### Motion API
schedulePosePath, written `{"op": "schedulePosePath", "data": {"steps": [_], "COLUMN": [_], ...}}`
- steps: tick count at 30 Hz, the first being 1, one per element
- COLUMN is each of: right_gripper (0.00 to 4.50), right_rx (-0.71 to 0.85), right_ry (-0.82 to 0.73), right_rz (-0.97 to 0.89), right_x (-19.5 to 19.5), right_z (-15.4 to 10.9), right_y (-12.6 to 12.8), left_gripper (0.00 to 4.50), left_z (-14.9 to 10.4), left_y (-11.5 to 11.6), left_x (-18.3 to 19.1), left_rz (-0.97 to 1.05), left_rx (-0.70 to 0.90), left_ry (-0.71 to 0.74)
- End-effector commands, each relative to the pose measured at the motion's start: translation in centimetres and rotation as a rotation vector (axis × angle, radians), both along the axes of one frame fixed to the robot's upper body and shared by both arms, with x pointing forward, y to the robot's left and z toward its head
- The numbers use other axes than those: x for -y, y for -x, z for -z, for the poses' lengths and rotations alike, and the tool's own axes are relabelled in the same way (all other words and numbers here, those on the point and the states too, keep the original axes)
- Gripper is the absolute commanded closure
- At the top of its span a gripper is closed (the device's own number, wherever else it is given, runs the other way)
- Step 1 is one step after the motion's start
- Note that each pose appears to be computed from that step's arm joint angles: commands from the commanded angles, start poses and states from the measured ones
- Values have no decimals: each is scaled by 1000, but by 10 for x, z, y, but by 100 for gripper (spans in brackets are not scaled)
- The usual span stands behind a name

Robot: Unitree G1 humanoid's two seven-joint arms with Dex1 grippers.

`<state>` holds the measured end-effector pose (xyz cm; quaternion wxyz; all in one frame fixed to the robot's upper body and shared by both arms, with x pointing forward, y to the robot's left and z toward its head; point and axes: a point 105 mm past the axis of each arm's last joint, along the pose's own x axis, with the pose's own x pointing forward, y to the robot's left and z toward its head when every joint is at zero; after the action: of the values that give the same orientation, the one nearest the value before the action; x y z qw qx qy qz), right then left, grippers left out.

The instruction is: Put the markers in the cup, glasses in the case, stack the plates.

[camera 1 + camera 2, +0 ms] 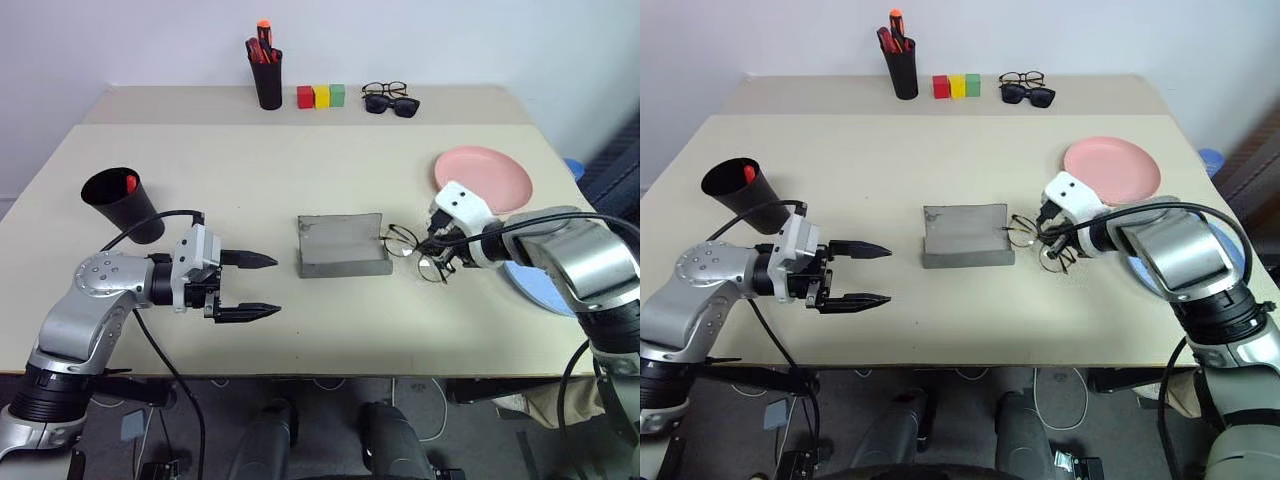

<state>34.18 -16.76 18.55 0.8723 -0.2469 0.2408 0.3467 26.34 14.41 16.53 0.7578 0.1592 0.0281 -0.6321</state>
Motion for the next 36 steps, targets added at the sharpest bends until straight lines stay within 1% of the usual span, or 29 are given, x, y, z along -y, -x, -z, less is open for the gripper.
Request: {"op": "schedulePosePath", "data": {"steps": [1, 4, 6, 7, 8, 10, 12, 16, 19, 25, 29, 32, 36], "right_gripper": [445, 445, 445, 445, 445, 445, 445, 445, 445, 445, 445, 356, 160], "right_rx": [219, 300, 316, 323, 328, 325, 325, 328, 320, 261, 223, 211, 228], "right_ry": [-86, -148, -172, -178, -181, -174, -168, -108, -75, 26, 39, 62, 71], "right_rz": [-106, -185, -224, -249, -265, -276, -275, -297, -307, -345, -349, -345, -318], "right_x": [-31, -64, -81, -89, -94, -100, -102, -101, -99, -90, -87, -83, -76], "right_z": [-55, -71, -69, -65, -62, -53, -48, -32, -26, 0, 7, 11, 8], "right_y": [-6, -10, -12, -13, -14, -17, -20, -25, -26, -17, -13, -11, -10], "left_gripper": [63, 63, 63, 63, 63, 63, 63, 63, 63, 63, 63, 63, 63], "left_z": [-6, -8, -12, -11, -9, -8, -10, -13, -15, -16, -22, -28, -31], "left_y": [4, 4, 1, 2, 3, 7, 7, 3, 4, 1, -8, -16, -21], "left_x": [-2, -5, -9, -12, -15, -21, -25, -41, -41, -40, -40, -39, -37], "left_rz": [8, -12, -49, -56, -59, -46, -41, -79, -77, -98, -135, -152, -151], "left_rx": [27, 34, 83, 83, 80, 19, -13, -38, -35, -25, -35, -33, -37], "left_ry": [17, 33, 75, 80, 82, 93, 109, 96, 93, 103, 134, 140, 132]}}
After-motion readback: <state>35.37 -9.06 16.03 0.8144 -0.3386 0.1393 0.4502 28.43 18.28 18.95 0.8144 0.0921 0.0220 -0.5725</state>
